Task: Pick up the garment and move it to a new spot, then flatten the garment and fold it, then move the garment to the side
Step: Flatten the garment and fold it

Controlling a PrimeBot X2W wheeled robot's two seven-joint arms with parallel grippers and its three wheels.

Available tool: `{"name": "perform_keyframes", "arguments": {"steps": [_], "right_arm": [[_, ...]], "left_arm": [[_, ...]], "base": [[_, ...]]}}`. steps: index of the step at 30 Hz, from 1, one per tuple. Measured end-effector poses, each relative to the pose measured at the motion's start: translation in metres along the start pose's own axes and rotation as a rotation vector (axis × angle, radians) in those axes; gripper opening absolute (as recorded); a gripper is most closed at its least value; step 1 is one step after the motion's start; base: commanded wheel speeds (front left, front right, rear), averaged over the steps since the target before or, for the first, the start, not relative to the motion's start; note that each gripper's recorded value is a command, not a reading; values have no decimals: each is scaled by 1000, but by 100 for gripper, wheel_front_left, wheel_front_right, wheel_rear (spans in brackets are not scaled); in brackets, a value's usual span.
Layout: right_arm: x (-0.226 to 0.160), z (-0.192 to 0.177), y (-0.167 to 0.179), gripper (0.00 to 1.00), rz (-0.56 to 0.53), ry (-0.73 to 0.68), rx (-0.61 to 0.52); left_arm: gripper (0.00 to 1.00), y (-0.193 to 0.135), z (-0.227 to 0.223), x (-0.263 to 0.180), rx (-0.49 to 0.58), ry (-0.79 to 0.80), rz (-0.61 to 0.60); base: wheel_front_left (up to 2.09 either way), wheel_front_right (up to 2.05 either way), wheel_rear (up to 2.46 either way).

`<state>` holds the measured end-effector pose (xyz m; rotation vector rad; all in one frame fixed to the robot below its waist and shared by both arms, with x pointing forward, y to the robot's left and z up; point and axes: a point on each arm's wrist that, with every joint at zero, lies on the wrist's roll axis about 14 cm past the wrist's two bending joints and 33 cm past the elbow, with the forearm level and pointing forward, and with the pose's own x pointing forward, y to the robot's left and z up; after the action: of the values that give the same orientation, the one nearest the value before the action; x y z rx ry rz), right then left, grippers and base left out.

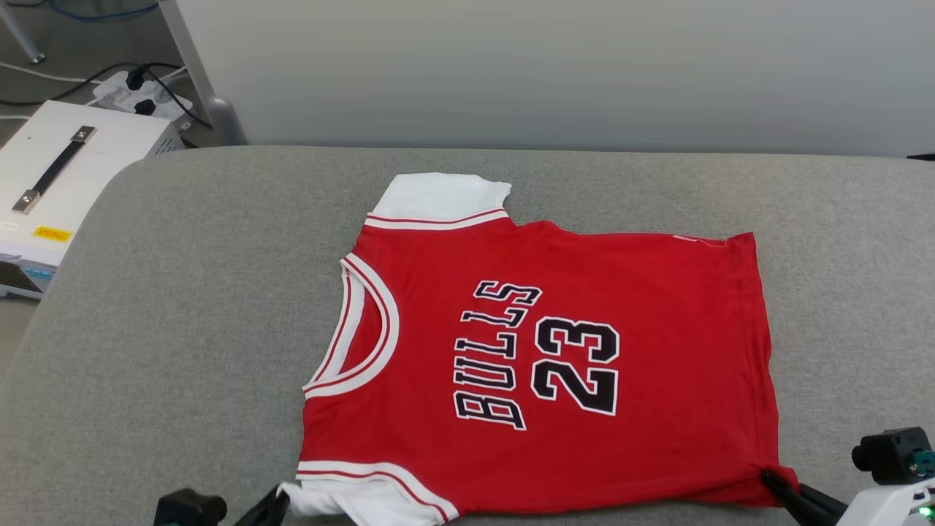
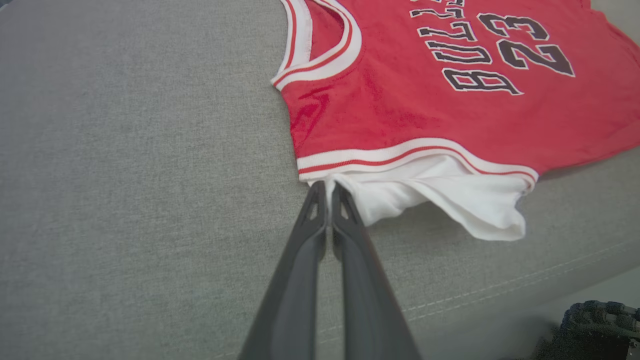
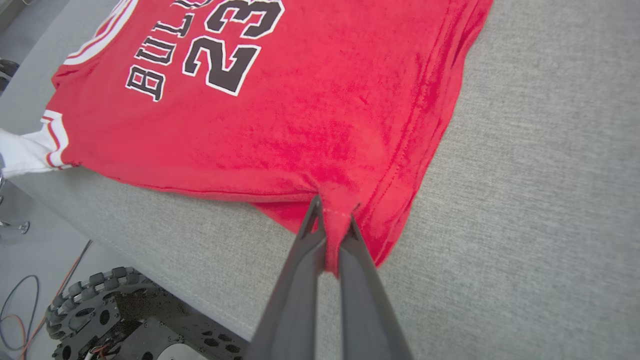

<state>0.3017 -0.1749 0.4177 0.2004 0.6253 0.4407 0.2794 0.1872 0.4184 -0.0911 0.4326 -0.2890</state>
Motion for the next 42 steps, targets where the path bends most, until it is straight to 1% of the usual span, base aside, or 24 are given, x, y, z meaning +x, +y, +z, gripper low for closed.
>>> {"name": "perform_keyframes", "arguments": {"steps": [7, 14, 21, 29, 30, 32, 35, 42], "right_arm": [[8, 19, 0, 0, -8, -28, 14], [16, 37, -5, 0, -24, -63, 44], [31, 47, -14, 0, -38, -75, 65], [51, 57, -27, 0, -53, -72, 53], [59, 60, -33, 0, -61, -62, 40], [64, 60, -40, 0, -73, -50, 27], [74, 58, -45, 0, -79, -26, 11], [91, 46, -61, 0, -110, 24, -8]], "left_arm": [[0, 4, 53, 39, 113, -104, -68], [0, 16, 94, 78, 168, -157, -88], [0, 20, 107, 121, 192, -143, -114], [0, 41, 104, 160, 225, -86, -87], [0, 45, 99, 171, 234, -61, -86], [0, 47, 91, 178, 237, -34, -87], [0, 45, 76, 185, 238, 15, -98], [0, 49, 43, 191, 203, 106, -97]], "base": [[0, 0, 0], [0, 0, 0], [0, 0, 0], [0, 0, 0], [0, 0, 0], [0, 0, 0], [0, 0, 0], [0, 0, 0]]}}
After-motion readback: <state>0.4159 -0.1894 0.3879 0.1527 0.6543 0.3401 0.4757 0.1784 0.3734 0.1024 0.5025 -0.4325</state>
